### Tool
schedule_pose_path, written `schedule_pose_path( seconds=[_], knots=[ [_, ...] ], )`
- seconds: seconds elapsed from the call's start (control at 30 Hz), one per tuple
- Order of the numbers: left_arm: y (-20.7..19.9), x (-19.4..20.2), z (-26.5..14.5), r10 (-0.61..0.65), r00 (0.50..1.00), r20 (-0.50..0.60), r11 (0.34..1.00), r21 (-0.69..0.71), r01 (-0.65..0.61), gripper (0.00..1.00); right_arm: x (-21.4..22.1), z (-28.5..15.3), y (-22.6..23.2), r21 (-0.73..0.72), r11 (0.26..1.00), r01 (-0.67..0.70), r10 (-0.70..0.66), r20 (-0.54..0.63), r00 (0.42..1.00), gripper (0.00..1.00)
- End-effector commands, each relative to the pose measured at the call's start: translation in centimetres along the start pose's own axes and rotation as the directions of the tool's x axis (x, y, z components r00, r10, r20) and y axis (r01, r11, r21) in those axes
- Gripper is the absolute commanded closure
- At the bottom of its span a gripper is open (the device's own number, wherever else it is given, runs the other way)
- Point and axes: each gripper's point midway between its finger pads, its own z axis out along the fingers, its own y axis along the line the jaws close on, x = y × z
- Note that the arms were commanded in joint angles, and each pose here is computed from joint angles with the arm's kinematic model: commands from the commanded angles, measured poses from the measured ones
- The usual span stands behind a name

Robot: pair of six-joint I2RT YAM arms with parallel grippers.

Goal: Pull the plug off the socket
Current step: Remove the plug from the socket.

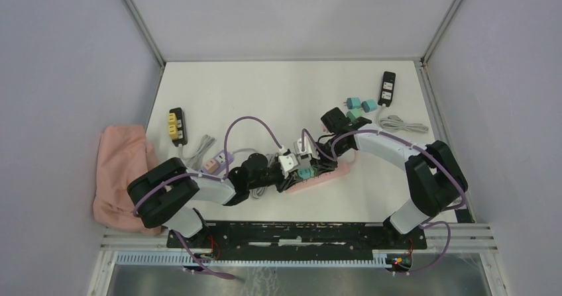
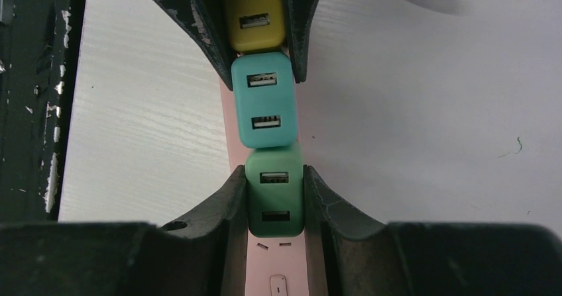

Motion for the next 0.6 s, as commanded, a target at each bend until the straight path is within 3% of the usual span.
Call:
schedule_pose_path(
  seconds=[0.0, 0.17, 0.37, 0.57],
  knots=[
    [0.0, 2.8, 0.2, -0.011, 0.995, -0.098, 1.000, -0.002, 0.011, 0.97, -2.9, -1.7, -1.8, 0.040, 0.995, -0.088, 0.084, 0.098, 0.992, 1.00],
    [0.0, 2.8, 0.3, -0.010, 0.995, -0.100, 1.000, 0.001, 0.010, 0.97, 0.3, -3.4, -0.8, 0.054, 0.998, -0.026, 0.023, 0.059, 0.998, 1.00],
    [0.0, 2.9, 0.5, -0.008, 0.994, -0.108, 1.000, 0.008, 0.009, 0.97, -1.1, -1.6, 2.3, -0.066, 0.993, 0.094, -0.088, 0.087, 0.992, 1.00],
    [0.0, 3.0, 0.4, -0.010, 0.994, -0.108, 1.000, 0.006, 0.011, 0.97, -4.0, -1.5, 0.2, -0.039, 0.999, -0.035, 0.040, 0.152, 0.988, 1.00]
  ],
)
